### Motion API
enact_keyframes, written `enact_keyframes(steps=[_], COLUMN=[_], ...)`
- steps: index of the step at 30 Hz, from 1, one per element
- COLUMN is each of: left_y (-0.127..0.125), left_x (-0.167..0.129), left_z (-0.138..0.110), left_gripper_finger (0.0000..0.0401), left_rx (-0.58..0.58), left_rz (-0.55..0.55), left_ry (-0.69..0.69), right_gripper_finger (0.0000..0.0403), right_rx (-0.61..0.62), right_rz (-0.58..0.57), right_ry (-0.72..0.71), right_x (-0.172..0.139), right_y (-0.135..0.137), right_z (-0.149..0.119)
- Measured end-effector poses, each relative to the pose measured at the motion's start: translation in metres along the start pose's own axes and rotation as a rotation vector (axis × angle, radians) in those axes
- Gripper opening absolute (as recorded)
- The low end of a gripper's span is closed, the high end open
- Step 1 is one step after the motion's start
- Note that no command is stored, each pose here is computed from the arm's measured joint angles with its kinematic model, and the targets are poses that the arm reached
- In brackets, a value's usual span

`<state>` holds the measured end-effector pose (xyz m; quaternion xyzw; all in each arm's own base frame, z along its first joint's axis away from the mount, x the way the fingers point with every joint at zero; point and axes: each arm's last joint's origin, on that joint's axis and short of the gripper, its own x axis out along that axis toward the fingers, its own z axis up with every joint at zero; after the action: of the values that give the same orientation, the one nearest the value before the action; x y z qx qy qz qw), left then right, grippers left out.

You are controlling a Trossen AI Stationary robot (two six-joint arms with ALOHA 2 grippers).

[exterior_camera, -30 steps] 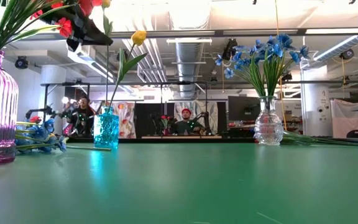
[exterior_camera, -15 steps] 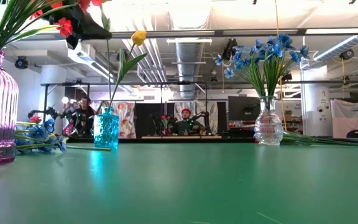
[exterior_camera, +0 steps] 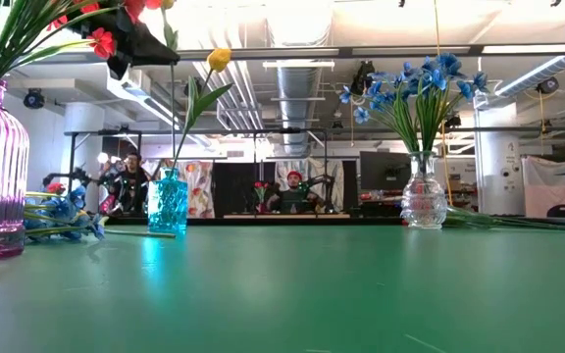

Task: Sort flowers into vase by color
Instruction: Put the yellow tulip into the blue vase

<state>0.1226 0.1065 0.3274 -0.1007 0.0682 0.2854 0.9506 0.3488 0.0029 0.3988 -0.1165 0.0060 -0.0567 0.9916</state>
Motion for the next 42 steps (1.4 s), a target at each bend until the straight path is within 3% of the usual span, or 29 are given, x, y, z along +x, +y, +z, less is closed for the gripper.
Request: enact_keyframes(steps=[42], left_y=[0.008], left_x=[0.025], left_z=[-0.019], left_gripper_finger=[0.0006], left_rx=[-0.021], left_rz=[0.064], left_ry=[0.146], right_gripper_finger=[0.0248], right_rx=[0.000], right_rz=[0.000], right_ry=[-0.001], right_x=[0.000], right_y=[0.000], right_z=[0.000])
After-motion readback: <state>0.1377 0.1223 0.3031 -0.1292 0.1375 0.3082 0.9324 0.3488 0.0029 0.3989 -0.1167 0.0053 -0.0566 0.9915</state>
